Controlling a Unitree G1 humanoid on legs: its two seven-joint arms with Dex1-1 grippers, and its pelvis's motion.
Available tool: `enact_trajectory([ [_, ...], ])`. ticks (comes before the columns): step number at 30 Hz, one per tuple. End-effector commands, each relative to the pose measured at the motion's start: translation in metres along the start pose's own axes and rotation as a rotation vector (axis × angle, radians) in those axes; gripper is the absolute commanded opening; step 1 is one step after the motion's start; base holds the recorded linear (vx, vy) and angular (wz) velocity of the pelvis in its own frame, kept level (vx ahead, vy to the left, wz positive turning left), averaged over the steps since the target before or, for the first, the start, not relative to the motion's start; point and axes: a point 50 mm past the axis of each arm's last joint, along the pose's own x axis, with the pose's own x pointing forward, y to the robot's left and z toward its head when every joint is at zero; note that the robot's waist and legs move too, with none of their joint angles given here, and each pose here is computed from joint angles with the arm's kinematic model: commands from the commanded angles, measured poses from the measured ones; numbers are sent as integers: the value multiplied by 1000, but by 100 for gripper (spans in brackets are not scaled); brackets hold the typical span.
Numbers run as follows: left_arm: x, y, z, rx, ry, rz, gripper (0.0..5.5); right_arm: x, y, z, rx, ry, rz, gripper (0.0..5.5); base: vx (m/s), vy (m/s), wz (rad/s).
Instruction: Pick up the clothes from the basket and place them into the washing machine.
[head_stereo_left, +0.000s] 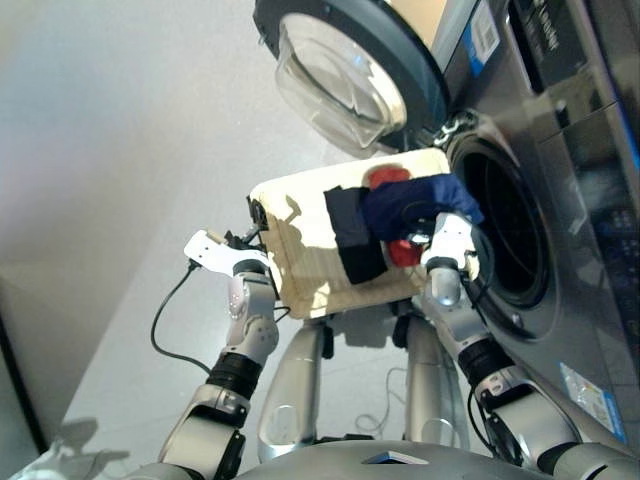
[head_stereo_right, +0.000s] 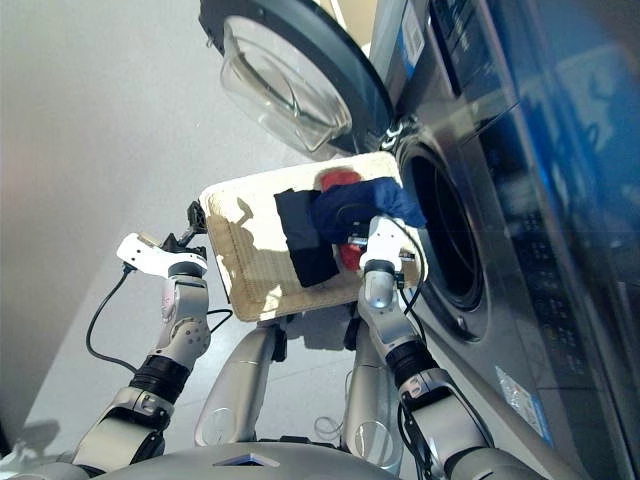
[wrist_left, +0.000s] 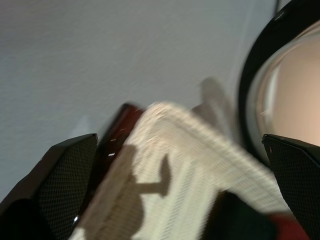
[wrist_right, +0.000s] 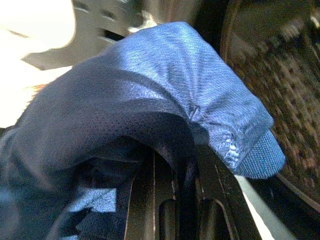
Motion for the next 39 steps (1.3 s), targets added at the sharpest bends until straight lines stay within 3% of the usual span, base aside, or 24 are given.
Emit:
enact_trajectory([
  [1, 3, 7, 13, 32, -78, 26, 550, 15, 1, 34, 237, -110, -152, 0, -28, 54, -123],
  [6, 5, 8, 15, 48, -82, 41, 550, 38, -18, 63, 363, -164, -393, 0, 0, 0, 0],
  [14, 9, 4, 19, 87, -93, 7, 550, 61, -52, 89, 368, -236, -620, 0, 0, 0, 0],
  [23, 12, 13, 23, 129, -97, 13, 550, 74, -136, 110, 288, -320, -900, 0, 0, 0, 0],
  [33, 12, 23, 31, 165, -97, 2, 550, 87, -226, 218, 108, -551, -1086, 0, 0, 0, 0],
  [39, 8, 31, 29, 147, -78, 27, 550, 84, -237, 255, 31, -654, -1046, 0, 0, 0, 0],
])
